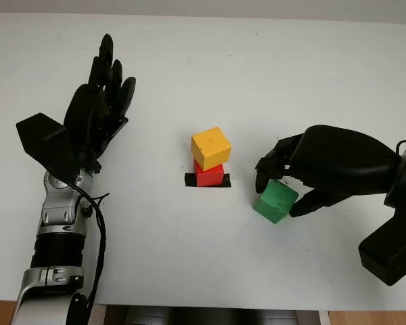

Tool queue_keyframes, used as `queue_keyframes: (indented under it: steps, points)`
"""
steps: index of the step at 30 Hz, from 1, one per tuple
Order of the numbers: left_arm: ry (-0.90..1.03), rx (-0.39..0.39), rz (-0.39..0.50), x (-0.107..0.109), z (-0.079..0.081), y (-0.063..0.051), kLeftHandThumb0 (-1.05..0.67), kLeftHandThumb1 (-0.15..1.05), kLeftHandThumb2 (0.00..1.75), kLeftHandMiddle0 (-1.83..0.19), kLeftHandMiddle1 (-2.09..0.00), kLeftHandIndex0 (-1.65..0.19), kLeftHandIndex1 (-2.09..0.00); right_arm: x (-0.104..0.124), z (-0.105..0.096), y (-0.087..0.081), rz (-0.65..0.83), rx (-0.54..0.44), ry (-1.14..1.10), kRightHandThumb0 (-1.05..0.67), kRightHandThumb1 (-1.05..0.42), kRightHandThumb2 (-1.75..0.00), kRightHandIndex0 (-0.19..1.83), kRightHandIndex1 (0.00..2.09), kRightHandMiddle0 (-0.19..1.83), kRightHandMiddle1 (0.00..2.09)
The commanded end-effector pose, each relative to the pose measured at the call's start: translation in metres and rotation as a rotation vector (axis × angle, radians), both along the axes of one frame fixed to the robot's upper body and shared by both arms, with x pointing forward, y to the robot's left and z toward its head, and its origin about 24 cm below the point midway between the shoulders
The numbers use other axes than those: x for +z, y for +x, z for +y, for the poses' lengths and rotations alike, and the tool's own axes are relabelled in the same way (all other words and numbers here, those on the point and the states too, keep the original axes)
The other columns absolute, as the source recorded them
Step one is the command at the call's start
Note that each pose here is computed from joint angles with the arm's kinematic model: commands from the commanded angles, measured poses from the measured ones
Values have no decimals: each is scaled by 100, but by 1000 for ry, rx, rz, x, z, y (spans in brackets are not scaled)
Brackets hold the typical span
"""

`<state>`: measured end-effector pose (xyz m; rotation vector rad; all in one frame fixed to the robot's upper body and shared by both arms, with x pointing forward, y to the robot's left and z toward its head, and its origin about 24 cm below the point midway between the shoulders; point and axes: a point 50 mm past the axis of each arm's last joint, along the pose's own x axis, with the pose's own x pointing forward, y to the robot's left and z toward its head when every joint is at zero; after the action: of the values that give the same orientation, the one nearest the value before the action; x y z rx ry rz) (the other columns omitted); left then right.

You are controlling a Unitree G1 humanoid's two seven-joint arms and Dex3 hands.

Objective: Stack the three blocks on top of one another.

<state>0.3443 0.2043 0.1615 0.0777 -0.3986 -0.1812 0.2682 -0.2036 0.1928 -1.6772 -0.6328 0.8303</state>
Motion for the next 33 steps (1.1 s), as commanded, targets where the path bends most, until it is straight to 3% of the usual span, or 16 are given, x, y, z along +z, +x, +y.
queue_keyframes:
  steps: [1,8,20,33]
  points:
    - [10,1,-17,5,1,-1,-76,105,37,19,-5,18,-5,-3,1,1,5,7,2,-43,-87,-5,42,73,59,125]
    - [13,1,-16,4,0,-1,-77,105,37,19,-4,18,-4,-3,-2,2,48,-45,35,-42,-88,-6,38,76,56,125]
    - [12,4,-19,3,3,-3,-76,105,37,19,-4,18,-5,28,-20,21,183,-331,357,-37,-92,-5,32,67,46,134]
    - [19,-1,-16,3,4,-2,-77,105,38,18,-5,17,-5,37,-26,28,182,-371,428,-42,-94,-5,24,69,42,146]
